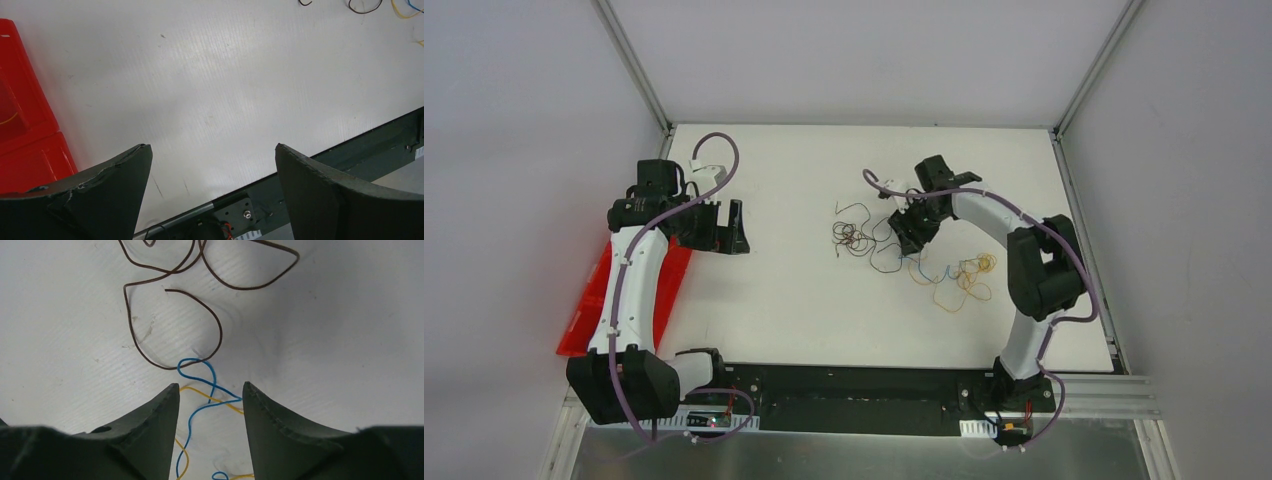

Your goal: Untangle the cables

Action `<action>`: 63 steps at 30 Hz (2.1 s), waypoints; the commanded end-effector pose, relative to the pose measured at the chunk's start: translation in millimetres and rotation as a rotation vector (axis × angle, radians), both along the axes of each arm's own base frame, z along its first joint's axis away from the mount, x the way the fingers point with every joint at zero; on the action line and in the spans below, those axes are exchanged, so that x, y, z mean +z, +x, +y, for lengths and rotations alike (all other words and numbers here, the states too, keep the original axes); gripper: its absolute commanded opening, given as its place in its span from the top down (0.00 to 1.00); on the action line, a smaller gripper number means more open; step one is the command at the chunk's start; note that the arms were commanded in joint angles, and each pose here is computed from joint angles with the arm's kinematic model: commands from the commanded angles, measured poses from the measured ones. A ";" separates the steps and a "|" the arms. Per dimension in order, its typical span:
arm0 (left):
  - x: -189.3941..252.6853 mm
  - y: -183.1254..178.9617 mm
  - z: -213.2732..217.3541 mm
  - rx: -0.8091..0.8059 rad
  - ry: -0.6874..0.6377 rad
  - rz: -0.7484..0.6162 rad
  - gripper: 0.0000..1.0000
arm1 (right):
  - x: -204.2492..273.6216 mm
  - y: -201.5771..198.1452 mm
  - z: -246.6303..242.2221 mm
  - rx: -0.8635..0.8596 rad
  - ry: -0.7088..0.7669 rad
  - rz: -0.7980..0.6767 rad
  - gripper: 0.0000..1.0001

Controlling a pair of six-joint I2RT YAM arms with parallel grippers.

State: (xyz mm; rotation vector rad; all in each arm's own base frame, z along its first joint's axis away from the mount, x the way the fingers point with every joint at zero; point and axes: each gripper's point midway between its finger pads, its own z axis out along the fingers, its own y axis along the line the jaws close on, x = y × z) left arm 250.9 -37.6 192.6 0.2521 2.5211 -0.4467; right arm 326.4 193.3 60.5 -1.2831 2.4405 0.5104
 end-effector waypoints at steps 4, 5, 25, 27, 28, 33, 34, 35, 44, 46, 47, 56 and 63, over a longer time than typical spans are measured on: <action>9.4 0.3 -1.9 -0.005 0.008 -0.021 0.03 | -22.0 -7.5 3.0 0.215 -0.067 -0.037 0.72; 10.3 0.4 -1.8 -0.007 0.010 -0.024 0.03 | -19.5 -9.9 3.0 0.224 -0.065 -0.035 0.79; 147.7 35.4 -37.5 -0.181 -0.128 -0.409 0.01 | 378.2 7.5 24.9 -0.151 0.632 -0.561 1.00; 162.1 36.7 -48.2 -0.223 -0.173 -0.442 0.01 | 391.6 4.7 23.9 -0.151 0.635 -0.566 1.00; 169.5 36.7 -54.4 -0.242 -0.192 -0.457 0.01 | 391.6 4.0 24.4 -0.153 0.632 -0.551 1.00; 191.4 32.8 -107.7 -0.397 -0.302 -0.534 0.01 | 417.2 -1.7 33.4 -0.201 0.772 -0.538 1.00; 192.8 32.6 -119.2 -0.428 -0.315 -0.549 0.01 | 428.4 -3.5 36.3 -0.201 0.814 -0.548 1.00; 194.6 31.6 -132.2 -0.463 -0.330 -0.564 0.01 | 438.9 -6.0 39.6 -0.200 0.851 -0.551 1.00; 199.0 40.5 -255.2 -0.672 -0.437 -0.597 0.16 | 450.1 -24.9 70.9 -0.159 0.980 -0.434 1.00; 201.5 45.3 -274.7 -0.663 -0.490 -0.567 0.18 | 448.3 -31.5 74.6 -0.170 1.006 -0.396 1.00; 200.1 48.0 -283.2 -0.663 -0.497 -0.564 0.20 | 447.1 -33.8 75.7 -0.167 1.010 -0.389 1.00; 179.4 65.6 -306.6 -0.564 -0.568 -0.515 0.79 | 441.2 -36.5 72.5 -0.207 1.021 -0.389 1.00; 192.4 51.6 -296.7 -0.527 -0.645 -0.461 1.00 | 394.1 -2.9 59.3 -0.333 0.932 -0.339 0.56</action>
